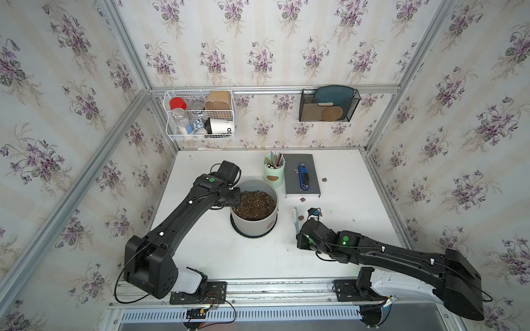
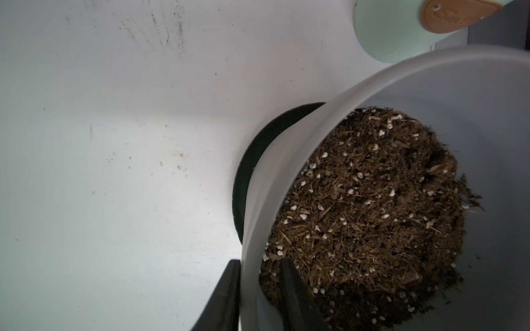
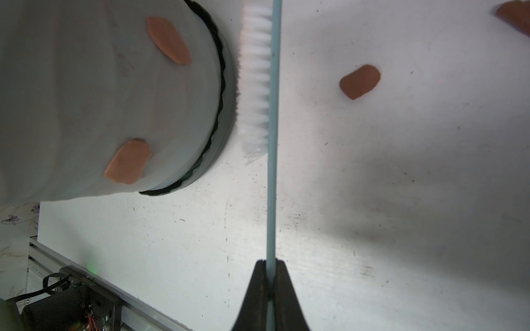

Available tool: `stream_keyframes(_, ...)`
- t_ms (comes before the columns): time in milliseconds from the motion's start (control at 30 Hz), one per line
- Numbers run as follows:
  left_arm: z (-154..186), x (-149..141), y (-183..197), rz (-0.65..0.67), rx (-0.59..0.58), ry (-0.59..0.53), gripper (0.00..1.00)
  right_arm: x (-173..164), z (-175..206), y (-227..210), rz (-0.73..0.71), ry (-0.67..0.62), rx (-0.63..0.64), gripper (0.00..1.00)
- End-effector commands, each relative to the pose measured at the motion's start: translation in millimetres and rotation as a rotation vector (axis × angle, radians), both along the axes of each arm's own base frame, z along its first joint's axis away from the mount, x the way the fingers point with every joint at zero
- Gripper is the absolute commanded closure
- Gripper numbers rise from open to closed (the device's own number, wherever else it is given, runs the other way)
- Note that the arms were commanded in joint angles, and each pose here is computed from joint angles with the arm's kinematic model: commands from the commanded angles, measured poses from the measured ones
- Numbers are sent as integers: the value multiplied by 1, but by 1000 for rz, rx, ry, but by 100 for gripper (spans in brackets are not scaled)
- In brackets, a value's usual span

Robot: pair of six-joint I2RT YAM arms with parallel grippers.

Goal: Scrub the dried mud off the ceramic pot
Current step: Brush off the soil from the pot.

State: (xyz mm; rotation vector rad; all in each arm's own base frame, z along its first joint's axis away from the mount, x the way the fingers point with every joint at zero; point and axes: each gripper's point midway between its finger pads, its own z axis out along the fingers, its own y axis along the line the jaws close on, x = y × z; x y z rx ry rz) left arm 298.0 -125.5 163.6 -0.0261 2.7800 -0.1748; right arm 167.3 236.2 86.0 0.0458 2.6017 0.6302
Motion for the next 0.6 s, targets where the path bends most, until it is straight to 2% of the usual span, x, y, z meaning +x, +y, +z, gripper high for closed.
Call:
stream_keyframes(0, 6, 7, -9, -25, -39, -32, 71, 1, 2, 2, 8, -6, 5, 100)
stream_keyframes(133, 6, 15, -10, -35, -22, -44, 71, 4, 4, 2, 4, -12, -2, 100)
stream_keyframes(367, -4, 17, -5, -42, 12, -43, 79, 12, -1, 6, 12, 5, -25, 100)
stream_keyframes(567, -4, 13, -5, -50, 4, -54, 94, 17, 6, 9, 1, -7, -36, 100)
